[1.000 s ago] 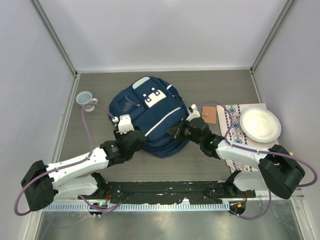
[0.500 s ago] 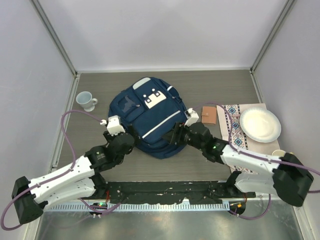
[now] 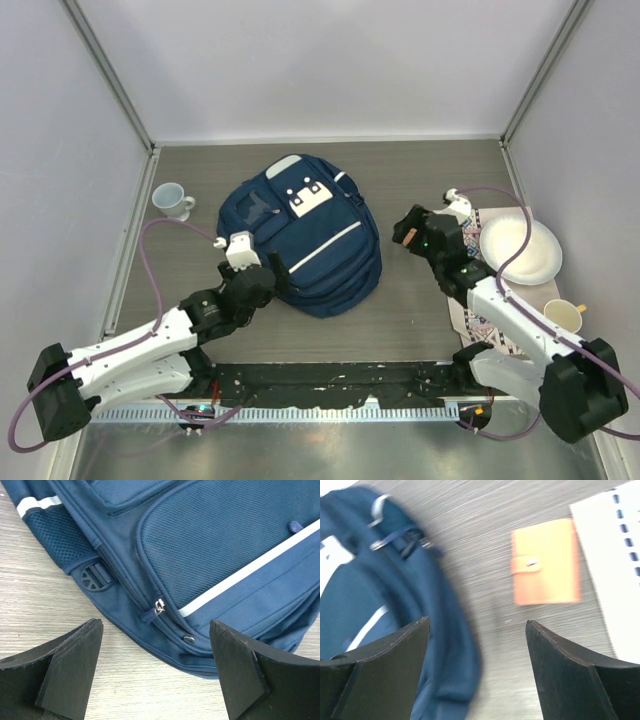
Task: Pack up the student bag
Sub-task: Pick up the personal item from the center of the board.
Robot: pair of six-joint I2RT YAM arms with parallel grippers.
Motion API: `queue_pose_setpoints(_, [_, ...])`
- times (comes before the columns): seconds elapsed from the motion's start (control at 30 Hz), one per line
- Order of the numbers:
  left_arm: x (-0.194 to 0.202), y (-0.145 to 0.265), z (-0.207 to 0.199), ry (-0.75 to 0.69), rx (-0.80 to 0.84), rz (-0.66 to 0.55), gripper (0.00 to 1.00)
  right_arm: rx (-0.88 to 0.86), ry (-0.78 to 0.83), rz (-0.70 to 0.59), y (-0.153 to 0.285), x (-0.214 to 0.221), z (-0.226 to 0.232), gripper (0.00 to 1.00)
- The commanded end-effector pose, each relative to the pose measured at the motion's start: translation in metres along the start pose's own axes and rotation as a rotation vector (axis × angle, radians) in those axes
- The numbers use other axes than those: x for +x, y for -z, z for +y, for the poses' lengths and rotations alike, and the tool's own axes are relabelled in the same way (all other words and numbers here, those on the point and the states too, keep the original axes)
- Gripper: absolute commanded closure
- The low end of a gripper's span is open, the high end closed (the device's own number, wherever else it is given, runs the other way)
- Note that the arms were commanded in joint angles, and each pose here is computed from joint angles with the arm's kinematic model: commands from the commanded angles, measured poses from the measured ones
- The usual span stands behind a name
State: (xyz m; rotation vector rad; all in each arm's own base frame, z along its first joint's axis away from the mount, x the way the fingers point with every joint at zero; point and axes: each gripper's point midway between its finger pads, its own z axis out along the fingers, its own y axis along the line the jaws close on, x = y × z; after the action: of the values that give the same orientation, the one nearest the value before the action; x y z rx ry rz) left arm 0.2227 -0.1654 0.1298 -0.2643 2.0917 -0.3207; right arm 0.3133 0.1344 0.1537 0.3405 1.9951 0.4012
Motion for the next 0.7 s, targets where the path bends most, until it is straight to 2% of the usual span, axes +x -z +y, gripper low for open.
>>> queue_pose_setpoints(0.0, [-0.012,0.002,-0.023,0.044,0.091,-0.023,0.08,0.081,-0.043,-0.053,-0.017,-0.034,-0.027,0.18])
queue_pose_setpoints(0.2, [-0.017,0.006,-0.031,0.057,0.143,-0.037,0.04,0.187,-0.112,-0.137,-0.041,-0.064,-0.063,0.17])
queue_pose_setpoints(0.27, [-0.019,0.007,-0.032,0.050,0.146,-0.038,0.03,0.221,-0.124,-0.120,-0.052,-0.065,-0.080,0.17])
queue_pose_setpoints(0.4, [-0.018,0.008,-0.032,0.041,0.154,-0.036,0.01,0.209,-0.124,-0.022,-0.078,-0.059,-0.097,0.17])
queue_pose_setpoints(0.57, [-0.017,0.006,-0.034,0.032,0.169,-0.039,0.00,0.188,-0.141,0.115,-0.113,-0.028,-0.120,0.19])
queue_pose_setpoints(0.67, [-0.017,0.005,-0.034,0.014,0.166,-0.040,0.01,0.115,-0.132,0.130,-0.127,-0.021,-0.113,0.21])
